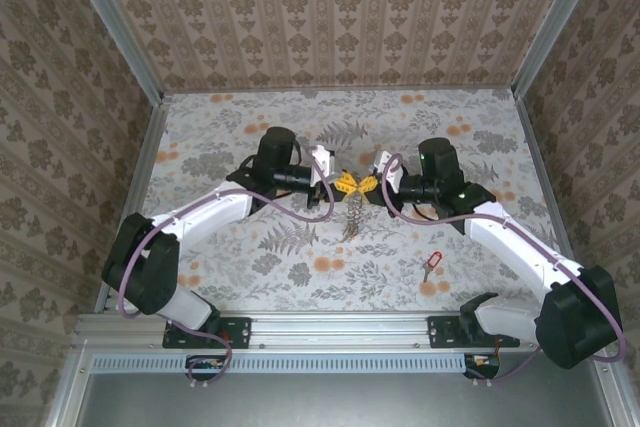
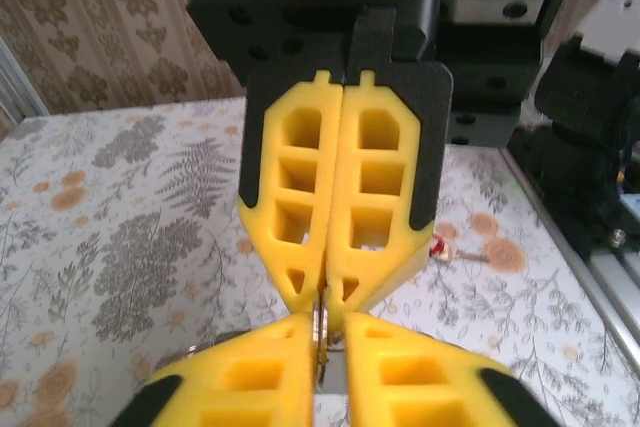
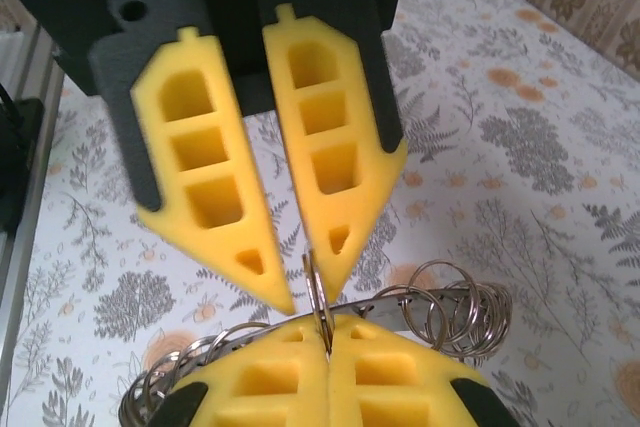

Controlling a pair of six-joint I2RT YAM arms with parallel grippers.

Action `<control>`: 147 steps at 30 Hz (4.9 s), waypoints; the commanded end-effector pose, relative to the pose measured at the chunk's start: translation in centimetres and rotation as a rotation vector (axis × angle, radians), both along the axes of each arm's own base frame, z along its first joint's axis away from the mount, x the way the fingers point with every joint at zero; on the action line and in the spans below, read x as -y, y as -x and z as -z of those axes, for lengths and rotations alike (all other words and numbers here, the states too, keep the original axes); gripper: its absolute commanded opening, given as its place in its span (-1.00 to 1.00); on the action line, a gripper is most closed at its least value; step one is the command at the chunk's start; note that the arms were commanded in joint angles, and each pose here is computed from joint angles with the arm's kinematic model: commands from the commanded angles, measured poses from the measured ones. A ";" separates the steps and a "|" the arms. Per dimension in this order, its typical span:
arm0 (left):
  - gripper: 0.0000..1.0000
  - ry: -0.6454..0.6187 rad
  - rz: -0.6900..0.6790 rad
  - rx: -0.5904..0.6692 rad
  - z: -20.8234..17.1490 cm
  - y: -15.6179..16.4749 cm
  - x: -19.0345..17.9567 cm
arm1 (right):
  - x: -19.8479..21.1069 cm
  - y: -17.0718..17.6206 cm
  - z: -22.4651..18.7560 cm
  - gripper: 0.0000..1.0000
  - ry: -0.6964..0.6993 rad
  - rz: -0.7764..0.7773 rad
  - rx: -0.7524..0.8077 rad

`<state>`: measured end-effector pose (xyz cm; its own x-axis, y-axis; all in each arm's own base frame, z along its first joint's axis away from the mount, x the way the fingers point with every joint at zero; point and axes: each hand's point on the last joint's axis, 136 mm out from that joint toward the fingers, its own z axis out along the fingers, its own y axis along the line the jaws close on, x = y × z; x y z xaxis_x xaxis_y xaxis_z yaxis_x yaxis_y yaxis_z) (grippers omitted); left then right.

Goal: Put the keys on the keyring

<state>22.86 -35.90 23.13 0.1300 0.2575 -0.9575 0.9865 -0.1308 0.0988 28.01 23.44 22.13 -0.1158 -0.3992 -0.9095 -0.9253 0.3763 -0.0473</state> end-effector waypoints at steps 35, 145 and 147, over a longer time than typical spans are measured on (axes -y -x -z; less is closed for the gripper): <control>-1.00 -0.026 0.011 0.072 -0.8 0.9 0.9 | -0.2 0.5 -0.7 -0.93 0.199 0.008 0.063; -1.00 -0.135 0.017 0.107 -0.3 0.8 0.1 | -0.2 0.7 -1.5 -0.98 0.174 -0.020 0.083; -1.00 -0.083 0.027 0.078 -1.0 0.9 0.1 | -0.2 0.7 -1.7 -0.91 0.152 -0.010 0.111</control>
<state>22.16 -35.90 23.27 0.2254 0.3714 -0.9007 0.9718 -0.1513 0.1809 27.02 23.47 21.57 -0.0905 -0.5626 -0.8218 -0.9309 0.3411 -0.1310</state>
